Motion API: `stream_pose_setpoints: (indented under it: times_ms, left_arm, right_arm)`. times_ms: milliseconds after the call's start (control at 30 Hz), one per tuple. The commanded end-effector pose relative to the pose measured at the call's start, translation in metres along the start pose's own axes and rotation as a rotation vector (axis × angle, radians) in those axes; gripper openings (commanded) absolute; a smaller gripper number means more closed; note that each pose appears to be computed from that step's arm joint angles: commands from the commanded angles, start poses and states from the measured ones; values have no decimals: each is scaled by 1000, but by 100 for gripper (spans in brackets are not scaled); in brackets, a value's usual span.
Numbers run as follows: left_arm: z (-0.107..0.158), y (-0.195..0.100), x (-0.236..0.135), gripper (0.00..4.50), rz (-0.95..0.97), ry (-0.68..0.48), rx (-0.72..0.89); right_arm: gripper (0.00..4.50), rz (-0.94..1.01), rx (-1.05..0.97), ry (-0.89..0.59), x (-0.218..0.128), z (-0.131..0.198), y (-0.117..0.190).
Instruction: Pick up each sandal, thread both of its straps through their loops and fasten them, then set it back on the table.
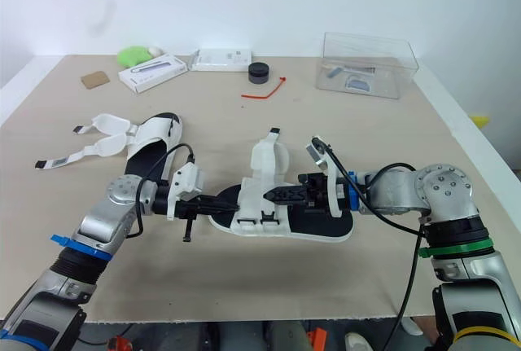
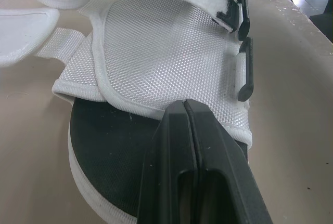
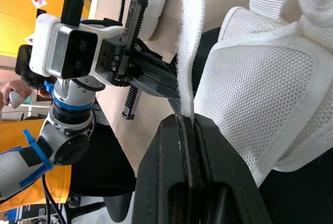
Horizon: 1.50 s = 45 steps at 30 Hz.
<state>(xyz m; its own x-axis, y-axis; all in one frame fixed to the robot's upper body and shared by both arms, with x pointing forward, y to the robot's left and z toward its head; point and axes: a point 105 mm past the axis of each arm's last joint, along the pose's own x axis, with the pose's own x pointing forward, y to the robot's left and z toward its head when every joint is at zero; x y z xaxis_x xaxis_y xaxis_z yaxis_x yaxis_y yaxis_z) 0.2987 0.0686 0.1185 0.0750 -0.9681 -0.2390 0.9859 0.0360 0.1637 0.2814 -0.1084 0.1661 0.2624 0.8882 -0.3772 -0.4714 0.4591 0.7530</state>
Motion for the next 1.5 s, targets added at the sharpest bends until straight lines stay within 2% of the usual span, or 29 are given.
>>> stream_pose_setpoints:
  times_ms: [33, 1000, 1200, 1500]
  left_arm:
    - [6, 1, 0, 0, -2, -8, 33]
    - [4, -2, 1, 0, -12, 1, 36]
    - [3, -2, 2, 0, -7, 1, 39]
    - [3, -3, 5, 0, -5, -2, 45]
  right_arm:
    - [7, 37, -11, -25, -7, 4, 7]
    - [7, 92, 48, -20, -6, -4, 3]
    - [7, 23, 51, 1, -6, -11, -5]
    - [7, -20, -5, 28, -7, -17, -2]
